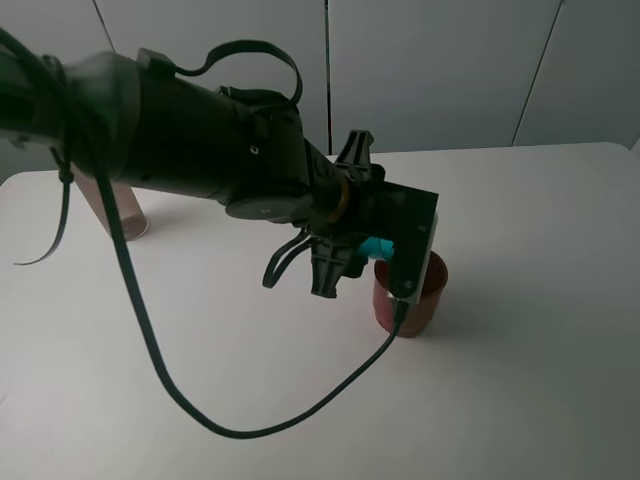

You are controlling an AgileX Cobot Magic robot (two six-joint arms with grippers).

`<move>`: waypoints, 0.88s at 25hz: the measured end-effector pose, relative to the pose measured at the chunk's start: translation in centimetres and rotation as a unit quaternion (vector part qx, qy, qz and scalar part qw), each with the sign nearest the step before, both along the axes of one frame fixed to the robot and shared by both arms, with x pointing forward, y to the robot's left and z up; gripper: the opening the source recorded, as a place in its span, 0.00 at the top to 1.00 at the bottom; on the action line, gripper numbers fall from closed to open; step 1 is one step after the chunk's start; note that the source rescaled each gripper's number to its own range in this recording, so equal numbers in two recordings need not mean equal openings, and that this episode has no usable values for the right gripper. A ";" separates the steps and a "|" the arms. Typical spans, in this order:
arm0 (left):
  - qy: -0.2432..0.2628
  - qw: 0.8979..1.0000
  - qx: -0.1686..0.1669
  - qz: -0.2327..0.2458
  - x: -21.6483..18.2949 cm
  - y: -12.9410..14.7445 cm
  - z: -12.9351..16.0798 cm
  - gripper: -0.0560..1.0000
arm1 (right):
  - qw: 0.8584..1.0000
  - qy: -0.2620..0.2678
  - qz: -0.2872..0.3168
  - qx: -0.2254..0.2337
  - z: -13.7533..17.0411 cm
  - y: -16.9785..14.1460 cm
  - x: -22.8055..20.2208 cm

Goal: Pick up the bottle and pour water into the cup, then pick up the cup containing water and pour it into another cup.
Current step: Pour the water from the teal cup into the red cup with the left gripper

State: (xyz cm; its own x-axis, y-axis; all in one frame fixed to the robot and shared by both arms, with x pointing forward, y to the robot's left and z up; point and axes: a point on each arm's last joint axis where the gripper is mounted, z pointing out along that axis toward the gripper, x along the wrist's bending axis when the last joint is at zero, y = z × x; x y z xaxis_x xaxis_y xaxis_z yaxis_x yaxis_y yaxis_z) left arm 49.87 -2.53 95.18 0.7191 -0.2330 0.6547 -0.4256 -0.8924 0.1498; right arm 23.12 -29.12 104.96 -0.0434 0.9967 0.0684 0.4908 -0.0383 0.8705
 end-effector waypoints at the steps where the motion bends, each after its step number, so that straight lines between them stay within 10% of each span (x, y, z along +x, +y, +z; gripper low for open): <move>1: -0.002 1.000 0.003 -0.002 0.0 -0.1 0.0 0.93 | 1.000 0.000 0.000 0.000 0.0 0.0 0.0; 22: -0.028 0.998 0.053 -0.009 0.3 0.5 -0.1 0.94 | 1.000 0.000 0.000 0.000 0.0 0.0 0.0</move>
